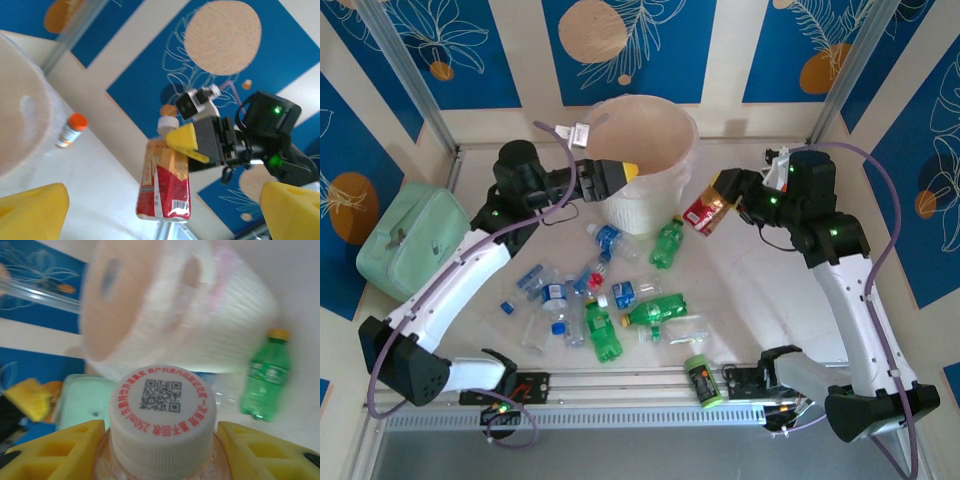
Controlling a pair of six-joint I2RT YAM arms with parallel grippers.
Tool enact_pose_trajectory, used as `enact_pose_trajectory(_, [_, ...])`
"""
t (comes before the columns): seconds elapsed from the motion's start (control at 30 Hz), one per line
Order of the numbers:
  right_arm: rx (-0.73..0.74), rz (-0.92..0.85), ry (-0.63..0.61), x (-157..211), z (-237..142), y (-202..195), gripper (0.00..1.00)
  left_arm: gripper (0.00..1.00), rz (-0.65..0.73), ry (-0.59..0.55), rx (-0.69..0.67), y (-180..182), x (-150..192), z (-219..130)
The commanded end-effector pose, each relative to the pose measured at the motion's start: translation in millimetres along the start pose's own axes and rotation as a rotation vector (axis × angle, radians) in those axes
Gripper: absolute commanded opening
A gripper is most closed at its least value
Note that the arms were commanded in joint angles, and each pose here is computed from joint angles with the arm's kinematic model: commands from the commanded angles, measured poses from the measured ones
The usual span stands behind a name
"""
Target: Put the plastic bottles in the bin
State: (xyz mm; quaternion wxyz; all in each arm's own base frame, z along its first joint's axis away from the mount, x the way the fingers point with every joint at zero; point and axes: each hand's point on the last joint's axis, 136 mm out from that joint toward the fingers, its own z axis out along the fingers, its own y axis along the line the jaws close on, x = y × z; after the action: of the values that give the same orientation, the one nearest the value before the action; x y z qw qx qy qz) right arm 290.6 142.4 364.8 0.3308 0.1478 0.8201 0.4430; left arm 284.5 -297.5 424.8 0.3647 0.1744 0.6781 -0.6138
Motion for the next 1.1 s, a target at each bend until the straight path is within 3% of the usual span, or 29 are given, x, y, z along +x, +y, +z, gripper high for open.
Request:
enact_pose_trajectory(0.0, [-0.192, 0.004, 0.001, -9.6, -9.9, 47.6, 0.48, 0.98, 0.02, 0.033, 0.153, -33.1, 2.2, 5.6])
enact_pose_trajectory(0.37, [-0.416, 0.041, -0.023, -30.9, -11.1, 91.4, 0.48, 1.0, -0.062, 0.128, 0.305, -52.4, 26.7, 36.0])
enact_pose_trajectory(0.6, [-0.439, 0.028, 0.007, -29.8, -0.9, 102.3, 0.49, 1.0, -0.072, 0.14, 0.331, -58.1, 30.8, 48.5])
enact_pose_trajectory(1.07, [-0.426, 0.01, 0.063, -11.7, 16.7, 105.8, 0.49, 0.79, -0.063, 0.138, 0.371, -64.0, 28.1, 53.0])
